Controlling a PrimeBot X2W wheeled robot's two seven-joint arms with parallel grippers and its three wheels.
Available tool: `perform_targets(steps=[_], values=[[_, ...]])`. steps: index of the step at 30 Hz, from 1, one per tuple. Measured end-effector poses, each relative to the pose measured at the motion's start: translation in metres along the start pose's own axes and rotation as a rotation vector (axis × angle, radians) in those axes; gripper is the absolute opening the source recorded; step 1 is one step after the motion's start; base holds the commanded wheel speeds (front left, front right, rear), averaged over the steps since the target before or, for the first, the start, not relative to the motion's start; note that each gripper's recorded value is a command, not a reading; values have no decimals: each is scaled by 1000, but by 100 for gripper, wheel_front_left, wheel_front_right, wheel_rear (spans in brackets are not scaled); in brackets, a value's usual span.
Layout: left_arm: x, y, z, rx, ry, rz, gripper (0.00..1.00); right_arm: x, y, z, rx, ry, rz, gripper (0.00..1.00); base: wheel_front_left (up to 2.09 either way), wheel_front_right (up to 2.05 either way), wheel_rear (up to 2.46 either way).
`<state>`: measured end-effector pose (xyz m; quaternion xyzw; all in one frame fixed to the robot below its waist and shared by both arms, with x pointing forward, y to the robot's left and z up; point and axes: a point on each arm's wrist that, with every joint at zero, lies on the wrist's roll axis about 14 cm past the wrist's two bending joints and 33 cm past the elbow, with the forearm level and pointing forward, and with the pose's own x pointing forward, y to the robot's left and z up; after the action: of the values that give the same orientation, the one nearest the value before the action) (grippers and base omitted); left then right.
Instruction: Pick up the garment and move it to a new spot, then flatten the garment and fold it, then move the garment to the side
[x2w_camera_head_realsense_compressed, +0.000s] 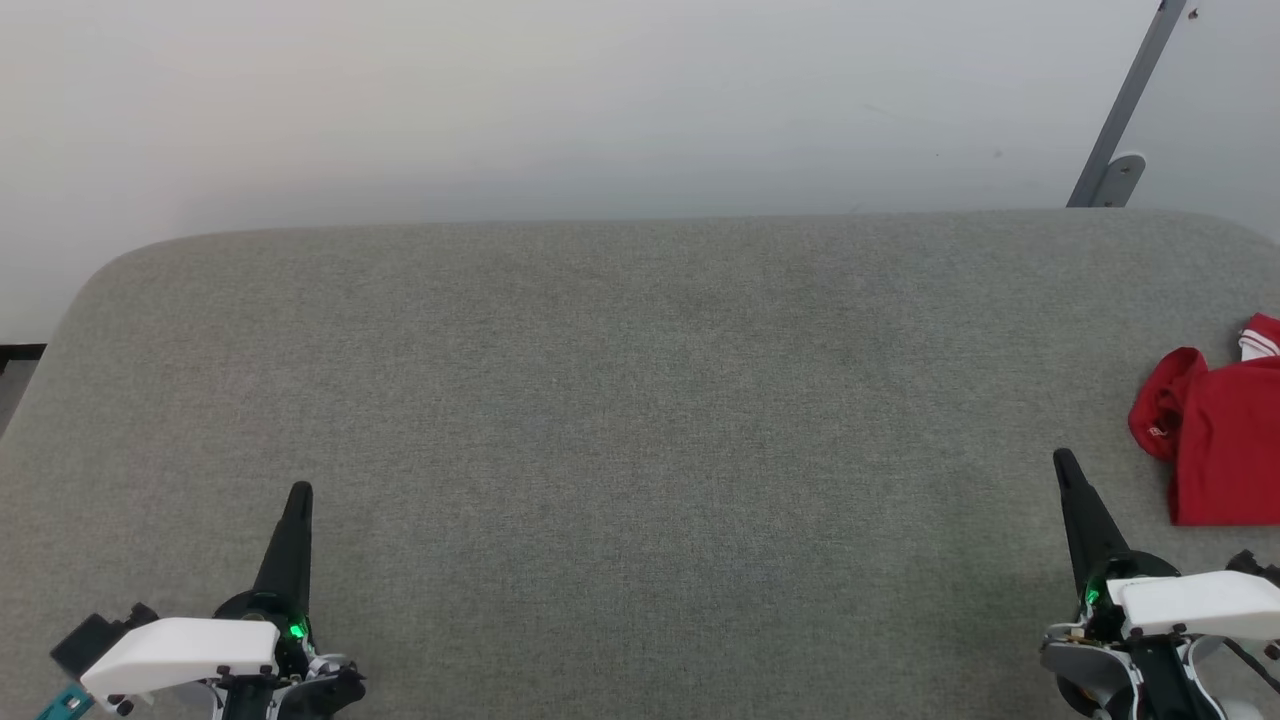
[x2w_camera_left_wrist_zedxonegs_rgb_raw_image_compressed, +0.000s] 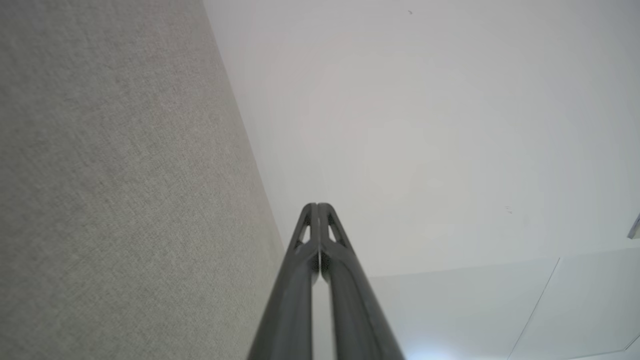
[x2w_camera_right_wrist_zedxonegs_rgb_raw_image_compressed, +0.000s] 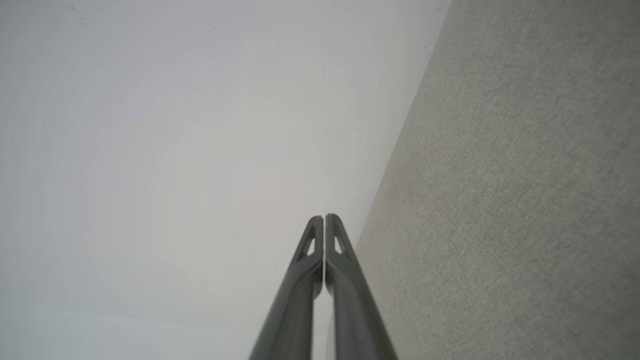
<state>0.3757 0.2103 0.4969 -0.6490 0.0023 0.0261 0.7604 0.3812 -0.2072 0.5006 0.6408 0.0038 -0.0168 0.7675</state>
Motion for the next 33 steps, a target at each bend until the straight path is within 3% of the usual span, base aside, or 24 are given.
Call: perform_targets(steps=[23,33], values=[[11,-8,-9,-159,36,-26,0,7,6,-7,180,21,23,0,0,0,0],[11,-9,-10,-160,37,-27,0,7,7,-7,181,21,25,0,0,0,0]])
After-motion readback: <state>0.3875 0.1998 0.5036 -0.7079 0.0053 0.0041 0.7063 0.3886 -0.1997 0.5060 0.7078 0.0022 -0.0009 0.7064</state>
